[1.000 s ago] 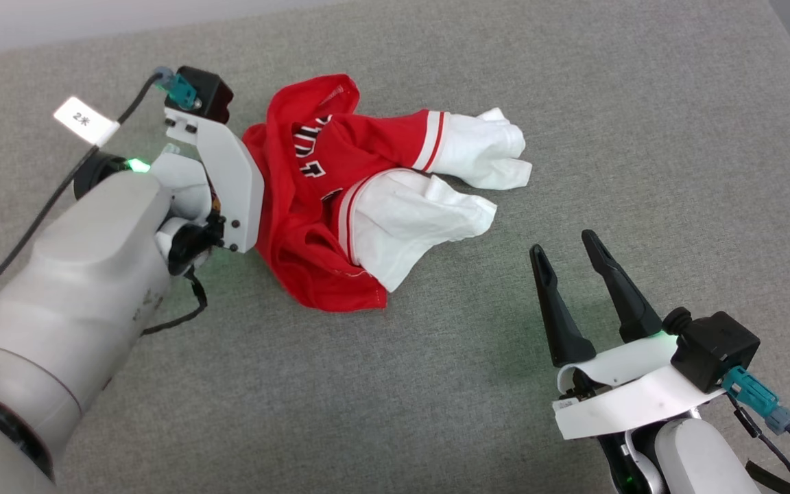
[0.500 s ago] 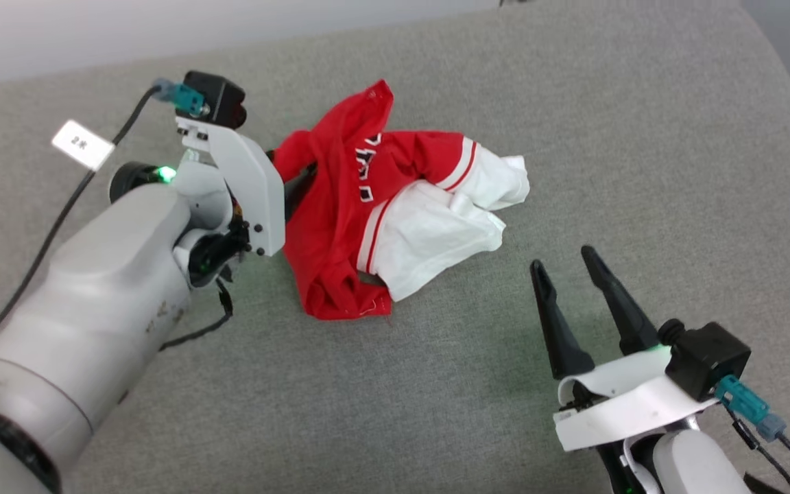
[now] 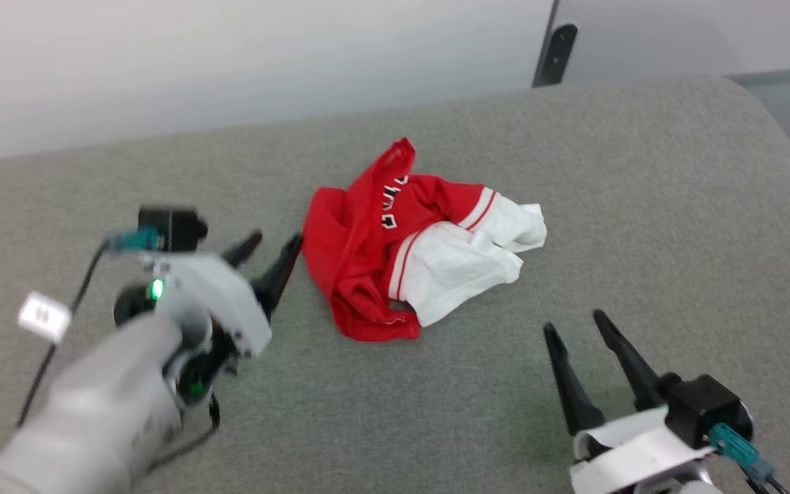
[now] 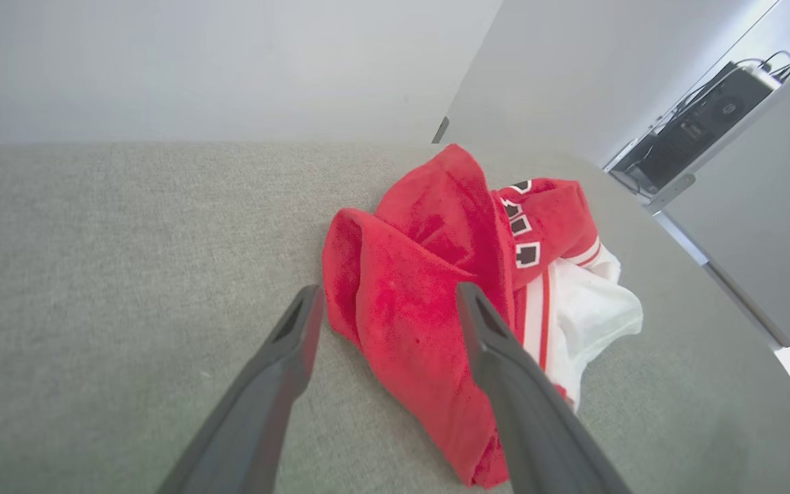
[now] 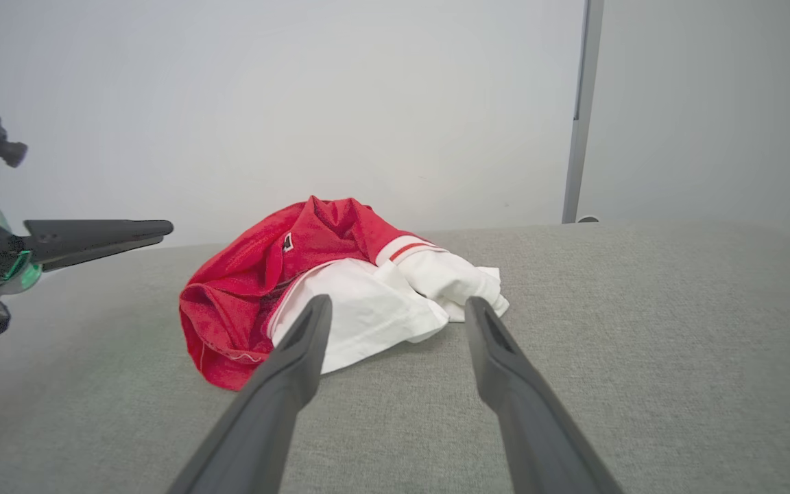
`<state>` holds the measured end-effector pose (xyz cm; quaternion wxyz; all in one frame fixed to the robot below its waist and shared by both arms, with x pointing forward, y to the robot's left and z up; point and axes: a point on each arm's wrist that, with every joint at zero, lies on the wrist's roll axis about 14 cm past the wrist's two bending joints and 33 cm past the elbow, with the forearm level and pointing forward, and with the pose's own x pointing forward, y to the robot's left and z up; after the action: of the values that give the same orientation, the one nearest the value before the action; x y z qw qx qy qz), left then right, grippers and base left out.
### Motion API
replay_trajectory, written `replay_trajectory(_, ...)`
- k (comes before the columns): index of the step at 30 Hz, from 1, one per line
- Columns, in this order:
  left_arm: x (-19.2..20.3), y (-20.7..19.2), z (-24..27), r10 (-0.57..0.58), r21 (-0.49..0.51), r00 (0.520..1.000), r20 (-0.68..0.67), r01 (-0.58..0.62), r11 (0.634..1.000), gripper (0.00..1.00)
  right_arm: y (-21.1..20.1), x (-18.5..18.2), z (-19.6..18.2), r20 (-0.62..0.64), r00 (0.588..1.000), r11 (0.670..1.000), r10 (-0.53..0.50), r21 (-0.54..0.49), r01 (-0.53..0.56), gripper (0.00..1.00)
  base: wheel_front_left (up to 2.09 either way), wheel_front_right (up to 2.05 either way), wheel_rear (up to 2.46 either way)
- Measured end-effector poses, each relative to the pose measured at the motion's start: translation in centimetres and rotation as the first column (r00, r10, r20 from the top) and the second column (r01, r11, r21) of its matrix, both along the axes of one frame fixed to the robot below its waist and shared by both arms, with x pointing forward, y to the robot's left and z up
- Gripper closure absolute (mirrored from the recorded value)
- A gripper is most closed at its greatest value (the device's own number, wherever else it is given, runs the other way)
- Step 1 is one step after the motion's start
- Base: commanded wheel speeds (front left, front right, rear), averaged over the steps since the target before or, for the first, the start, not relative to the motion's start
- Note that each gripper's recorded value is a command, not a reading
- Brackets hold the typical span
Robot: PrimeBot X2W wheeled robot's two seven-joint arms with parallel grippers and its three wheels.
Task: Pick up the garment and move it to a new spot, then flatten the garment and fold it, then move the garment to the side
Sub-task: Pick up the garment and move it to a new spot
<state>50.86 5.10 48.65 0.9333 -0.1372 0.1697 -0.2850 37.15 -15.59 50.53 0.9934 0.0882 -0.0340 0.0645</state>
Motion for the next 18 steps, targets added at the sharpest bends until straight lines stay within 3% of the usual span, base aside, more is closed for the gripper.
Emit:
replay_trajectory(8, -4.2, 4.3, -2.4, 0.145, -0.099, 0.986, -0.080, -0.152, 0.983, 0.00, -1.9, -1.3, -0.8, -0.022, 0.999, 0.999, -0.031, -0.041, 0.030, 0.00, 0.00, 0.00, 0.00)
replay_trajectory(18, -9.5, 8.8, -2.9, 0.361, -0.148, 0.932, -0.040, -0.363, 0.920, 0.00, -4.6, -2.9, -2.5, -0.073, 0.995, 0.993, -0.074, -0.097, 0.067, 0.00, 0.00, 0.00, 0.00)
